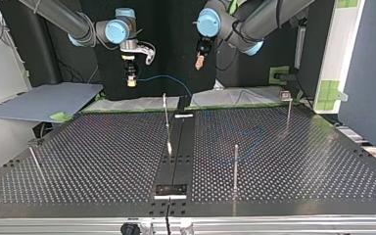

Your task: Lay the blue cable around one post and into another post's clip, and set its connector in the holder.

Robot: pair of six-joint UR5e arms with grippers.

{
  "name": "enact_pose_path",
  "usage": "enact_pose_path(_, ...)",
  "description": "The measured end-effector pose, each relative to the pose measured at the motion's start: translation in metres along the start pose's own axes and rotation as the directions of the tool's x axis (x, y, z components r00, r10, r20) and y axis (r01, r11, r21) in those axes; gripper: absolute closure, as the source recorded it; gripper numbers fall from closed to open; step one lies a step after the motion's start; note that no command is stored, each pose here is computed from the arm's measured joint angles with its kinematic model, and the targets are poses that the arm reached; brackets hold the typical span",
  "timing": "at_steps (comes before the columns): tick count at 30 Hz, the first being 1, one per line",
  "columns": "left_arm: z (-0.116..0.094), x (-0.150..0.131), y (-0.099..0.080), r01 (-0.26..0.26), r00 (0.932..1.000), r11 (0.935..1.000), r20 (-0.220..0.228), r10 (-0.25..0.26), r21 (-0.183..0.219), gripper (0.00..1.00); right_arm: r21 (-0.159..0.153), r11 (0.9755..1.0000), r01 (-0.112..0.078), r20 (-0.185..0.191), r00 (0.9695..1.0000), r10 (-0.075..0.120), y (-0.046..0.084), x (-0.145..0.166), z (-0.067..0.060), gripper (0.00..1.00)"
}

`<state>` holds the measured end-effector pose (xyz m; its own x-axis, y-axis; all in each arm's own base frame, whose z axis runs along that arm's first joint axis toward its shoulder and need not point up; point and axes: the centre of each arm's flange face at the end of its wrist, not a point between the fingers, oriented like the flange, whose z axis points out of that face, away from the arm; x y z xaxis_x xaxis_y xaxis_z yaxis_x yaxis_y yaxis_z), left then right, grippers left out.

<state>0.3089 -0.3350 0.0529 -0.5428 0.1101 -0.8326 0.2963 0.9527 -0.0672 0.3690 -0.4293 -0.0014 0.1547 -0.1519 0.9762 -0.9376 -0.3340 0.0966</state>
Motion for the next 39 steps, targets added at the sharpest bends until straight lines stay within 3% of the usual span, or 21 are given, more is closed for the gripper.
enact_pose_path(4,0.012,-0.001,0.001,0.006,0.9995,1.0,0.031,-0.006,0.005,0.0,0.002,1.0,0.003,0.005,1.0,-0.003,-0.002,0.011,-0.003,1.0)
enact_pose_path(16,0.02,-0.007,-0.017,-0.023,0.9914,0.9965,0.131,0.012,0.08,0.0,0.016,0.9999,-0.003,0.035,0.9994,0.002,-0.008,0.03,-0.014,1.0)
enact_pose_path(22,0.022,-0.01,-0.027,0.016,0.9829,0.9927,0.18,-0.037,0.119,0.0,0.027,0.9996,-0.001,0.036,0.9993,0.0,-0.014,0.03,-0.017,1.0)
enact_pose_path(25,0.024,-0.009,-0.033,0.039,0.9783,0.9878,0.196,-0.069,0.151,0.0,0.034,0.9994,-0.001,0.035,0.9994,0.0,-0.018,0.03,-0.019,1.0)
enact_pose_path(31,0.031,-0.01,-0.041,0.094,0.9642,0.9744,0.225,-0.14,0.204,0.0,0.044,0.999,0.0,0.03,0.9995,-0.001,-0.026,0.031,-0.022,1.0)
enact_pose_path(39,0.039,-0.022,-0.046,0.161,0.9303,0.9541,0.284,-0.232,0.253,0.0,0.051,0.9987,0.0,0.025,0.9997,-0.002,-0.031,0.033,-0.024,1.0)
